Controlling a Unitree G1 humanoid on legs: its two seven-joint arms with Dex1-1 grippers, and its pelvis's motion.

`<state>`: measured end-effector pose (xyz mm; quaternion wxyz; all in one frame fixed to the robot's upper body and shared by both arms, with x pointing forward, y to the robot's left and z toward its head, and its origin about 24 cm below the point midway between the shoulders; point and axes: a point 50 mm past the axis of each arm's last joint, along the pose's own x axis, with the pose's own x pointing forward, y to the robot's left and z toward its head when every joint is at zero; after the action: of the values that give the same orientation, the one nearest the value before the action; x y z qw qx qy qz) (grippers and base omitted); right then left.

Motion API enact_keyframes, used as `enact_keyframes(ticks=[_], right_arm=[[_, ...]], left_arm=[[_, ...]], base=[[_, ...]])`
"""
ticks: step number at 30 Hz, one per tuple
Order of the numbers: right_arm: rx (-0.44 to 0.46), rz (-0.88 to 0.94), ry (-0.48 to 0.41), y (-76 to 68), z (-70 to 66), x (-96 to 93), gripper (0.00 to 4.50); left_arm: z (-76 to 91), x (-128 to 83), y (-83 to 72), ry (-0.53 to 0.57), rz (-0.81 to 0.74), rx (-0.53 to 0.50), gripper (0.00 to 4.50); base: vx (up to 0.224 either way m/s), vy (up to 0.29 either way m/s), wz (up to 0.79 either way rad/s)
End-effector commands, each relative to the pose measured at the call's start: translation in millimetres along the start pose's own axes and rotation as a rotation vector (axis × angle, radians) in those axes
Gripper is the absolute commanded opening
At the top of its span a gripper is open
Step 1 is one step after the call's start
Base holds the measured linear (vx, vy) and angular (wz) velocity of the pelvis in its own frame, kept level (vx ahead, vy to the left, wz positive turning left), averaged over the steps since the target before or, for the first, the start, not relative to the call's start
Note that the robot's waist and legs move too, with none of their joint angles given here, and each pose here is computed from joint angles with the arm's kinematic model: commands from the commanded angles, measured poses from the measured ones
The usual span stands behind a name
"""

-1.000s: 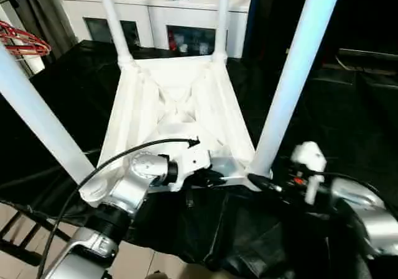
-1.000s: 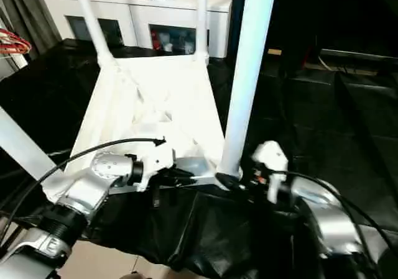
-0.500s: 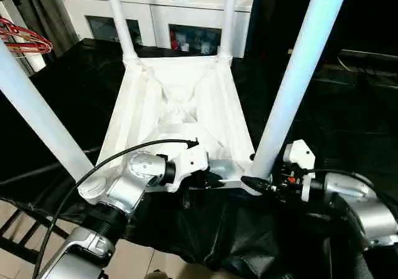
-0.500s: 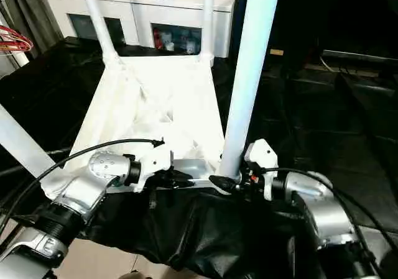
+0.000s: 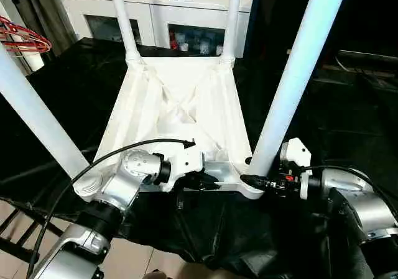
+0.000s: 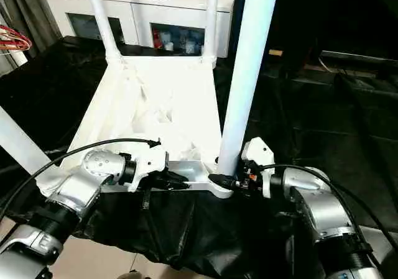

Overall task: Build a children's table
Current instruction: Rotate leg to tighten

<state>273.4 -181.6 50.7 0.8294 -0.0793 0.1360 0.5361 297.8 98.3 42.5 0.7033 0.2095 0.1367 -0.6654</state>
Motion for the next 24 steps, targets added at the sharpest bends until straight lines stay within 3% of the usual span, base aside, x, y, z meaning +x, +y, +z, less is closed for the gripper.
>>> enact_keyframes(ticks=[1,7,13,19,24], right_arm=[[0.02,0.065,0.014,6.9,-4.1,7.7,1.94],[0.049,0.013,0.001,11.6,-10.8,13.2,1.94],[0.159,-0.287,-0.002,10.2,-29.4,41.1,1.93],[0.265,-0.538,0.004,4.1,-32.3,70.4,1.93],[0.282,-0.659,0.012,-0.4,-29.7,87.3,1.93]], left_arm=[[-0.3,1.0,0.9,0.024,-0.022,0.011,0.0],[1.3,2.3,9.1,0.004,0.073,-0.03,0.0],[12.0,18.5,24.5,-0.032,0.281,-0.085,0.0],[22.0,37.2,25.6,-0.033,0.339,-0.104,0.0],[26.4,46.0,26.7,-0.019,0.363,-0.099,0.0]], base=[[0.0,0.0,0.0],[0.0,0.0,0.0],[0.0,0.0,0.0],[0.0,0.0,0.0],[0.0,0.0,0.0]])
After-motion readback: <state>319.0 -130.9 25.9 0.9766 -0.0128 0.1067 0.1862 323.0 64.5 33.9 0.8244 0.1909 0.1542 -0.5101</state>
